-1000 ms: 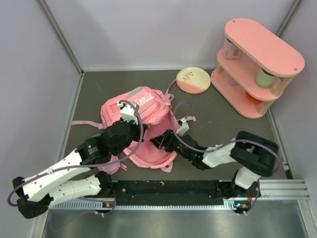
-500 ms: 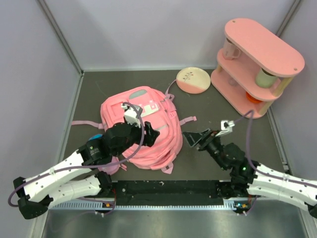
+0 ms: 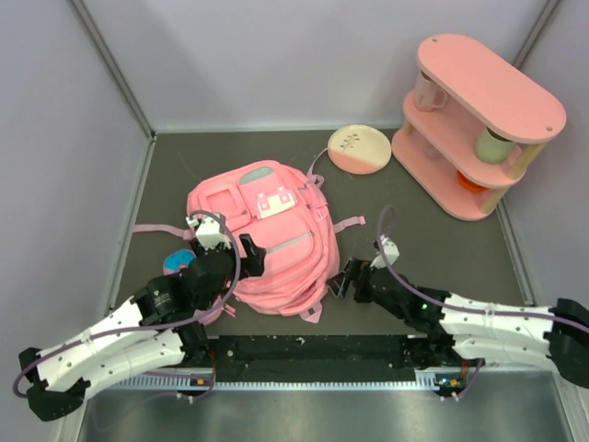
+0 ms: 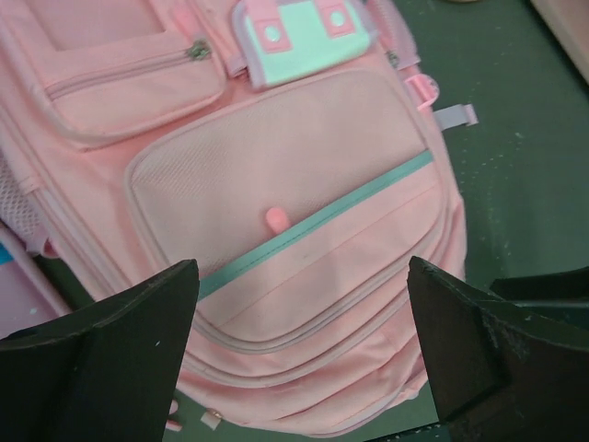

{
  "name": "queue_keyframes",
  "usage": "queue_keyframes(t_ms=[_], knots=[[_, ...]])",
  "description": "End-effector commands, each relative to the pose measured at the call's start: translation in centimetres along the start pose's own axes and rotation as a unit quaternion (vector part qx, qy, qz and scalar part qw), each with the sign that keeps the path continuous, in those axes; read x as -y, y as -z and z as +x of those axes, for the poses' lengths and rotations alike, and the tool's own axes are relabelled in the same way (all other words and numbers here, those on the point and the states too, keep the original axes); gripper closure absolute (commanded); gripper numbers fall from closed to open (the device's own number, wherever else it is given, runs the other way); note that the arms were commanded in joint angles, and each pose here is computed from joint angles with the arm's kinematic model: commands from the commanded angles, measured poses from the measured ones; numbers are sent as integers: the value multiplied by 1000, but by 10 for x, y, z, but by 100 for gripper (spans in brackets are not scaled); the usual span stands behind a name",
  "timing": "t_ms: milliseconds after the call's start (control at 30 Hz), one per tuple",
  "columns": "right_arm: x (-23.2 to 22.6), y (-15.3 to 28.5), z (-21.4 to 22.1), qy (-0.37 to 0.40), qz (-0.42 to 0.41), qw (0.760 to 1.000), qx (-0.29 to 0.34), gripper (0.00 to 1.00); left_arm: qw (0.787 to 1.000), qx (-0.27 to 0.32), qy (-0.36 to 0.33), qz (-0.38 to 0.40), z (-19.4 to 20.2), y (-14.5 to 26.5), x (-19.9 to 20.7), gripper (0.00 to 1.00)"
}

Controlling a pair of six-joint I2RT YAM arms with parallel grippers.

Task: Pack the student bag
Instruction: Place the book in the student bag, then adjust the student bag at the center of the board.

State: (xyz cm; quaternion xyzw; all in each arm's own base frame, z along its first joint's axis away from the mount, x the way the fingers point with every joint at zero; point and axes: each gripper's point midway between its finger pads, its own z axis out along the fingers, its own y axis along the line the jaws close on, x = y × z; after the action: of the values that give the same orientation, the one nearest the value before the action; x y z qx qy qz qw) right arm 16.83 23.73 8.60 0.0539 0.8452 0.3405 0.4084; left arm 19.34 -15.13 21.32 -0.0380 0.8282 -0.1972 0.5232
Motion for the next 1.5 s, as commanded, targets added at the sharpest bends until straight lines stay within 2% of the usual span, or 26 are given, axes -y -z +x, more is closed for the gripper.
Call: queue_keyframes(t_ms=[0,300,533,633,667,733,767,867,967,1033,1167,1267,1333,1400,1467], knots=[[-60,-9,-4,-40,-94,994,-23,4,998,5,24,-58,11,1,-30,1],[-87,-30,13,-69,-128,987,-73,4,999,2,32,-19,18,1,-25,1],[-75,-45,33,-89,-106,984,-111,5,1000,-14,18,-19,24,-7,-20,1],[-64,-53,39,-100,-93,983,-125,18,1000,-17,16,-17,25,-8,-18,1],[-63,-54,37,-103,-98,982,-124,29,1000,-17,15,-17,25,-8,-18,1],[-48,-62,27,-110,-82,985,-108,40,1000,-16,16,-16,25,-8,-19,1],[-47,-62,24,-111,-87,984,-109,56,1000,-16,17,-17,25,-7,-19,1],[-32,-70,-5,-103,-76,989,-76,81,1000,-14,18,-18,25,-6,-22,1],[-15,-74,-36,-65,-51,996,-41,96,1000,-8,22,-20,22,-5,-24,1],[5,-74,-56,-37,-14,999,-21,100,999,-6,24,-21,21,-4,-25,1],[43,-67,-98,20,63,997,27,100,999,-3,26,-23,21,-6,-25,1],[66,-66,-125,7,95,995,30,100,999,-4,27,-25,23,-10,-24,1],[64,-67,-137,2,87,996,24,100,999,-7,25,-30,25,-14,-24,1],[63,-65,-151,10,88,995,37,97,999,-16,23,-41,30,-19,-25,1],[53,-64,-155,18,72,997,30,87,998,-24,25,-49,36,-27,-28,1]])
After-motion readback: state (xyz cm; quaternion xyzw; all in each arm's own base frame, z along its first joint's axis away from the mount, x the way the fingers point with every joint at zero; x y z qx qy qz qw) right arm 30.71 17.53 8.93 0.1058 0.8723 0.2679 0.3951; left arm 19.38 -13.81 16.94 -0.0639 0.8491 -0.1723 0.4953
